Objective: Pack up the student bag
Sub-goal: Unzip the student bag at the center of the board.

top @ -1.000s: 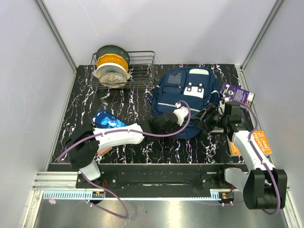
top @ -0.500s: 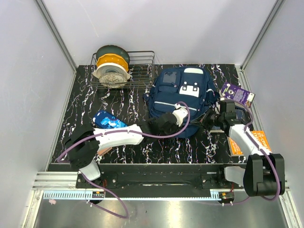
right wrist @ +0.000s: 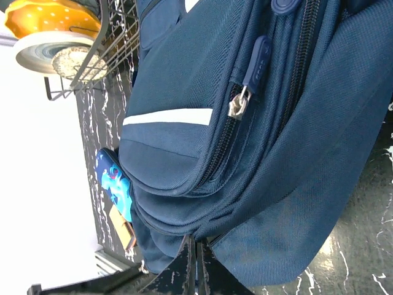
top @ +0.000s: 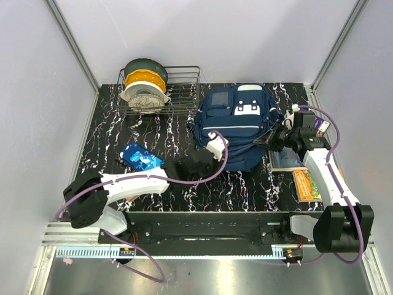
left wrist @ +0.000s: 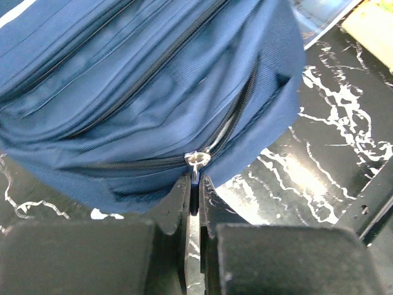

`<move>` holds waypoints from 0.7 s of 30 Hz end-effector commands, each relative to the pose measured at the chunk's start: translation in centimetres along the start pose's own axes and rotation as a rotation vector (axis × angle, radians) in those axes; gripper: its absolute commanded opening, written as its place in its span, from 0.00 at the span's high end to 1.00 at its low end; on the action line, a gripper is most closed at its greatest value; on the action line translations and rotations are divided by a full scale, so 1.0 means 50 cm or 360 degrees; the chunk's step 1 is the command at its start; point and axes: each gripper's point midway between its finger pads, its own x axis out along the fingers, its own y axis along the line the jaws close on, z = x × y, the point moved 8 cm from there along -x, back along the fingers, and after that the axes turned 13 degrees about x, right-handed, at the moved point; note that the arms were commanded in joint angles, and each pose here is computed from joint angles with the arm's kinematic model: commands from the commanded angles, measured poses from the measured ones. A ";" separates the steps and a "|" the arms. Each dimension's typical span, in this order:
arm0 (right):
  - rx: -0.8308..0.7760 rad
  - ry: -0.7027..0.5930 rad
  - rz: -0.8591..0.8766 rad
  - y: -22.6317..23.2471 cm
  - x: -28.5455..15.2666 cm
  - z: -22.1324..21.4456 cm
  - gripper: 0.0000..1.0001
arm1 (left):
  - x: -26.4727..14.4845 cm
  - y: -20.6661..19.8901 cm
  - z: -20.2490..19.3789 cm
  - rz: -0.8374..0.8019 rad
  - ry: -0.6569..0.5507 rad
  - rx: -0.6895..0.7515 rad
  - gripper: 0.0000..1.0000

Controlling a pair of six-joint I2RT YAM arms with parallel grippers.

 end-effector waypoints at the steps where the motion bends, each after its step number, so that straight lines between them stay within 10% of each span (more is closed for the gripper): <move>1: -0.0278 -0.0450 0.0022 0.044 -0.028 0.107 1.00 | -0.044 0.052 -0.077 0.0147 0.0200 -0.0037 1.00; 21: -0.0463 -0.0227 0.0507 0.157 -0.128 0.069 1.00 | 0.012 0.275 -0.140 0.0544 0.0401 -0.0426 1.00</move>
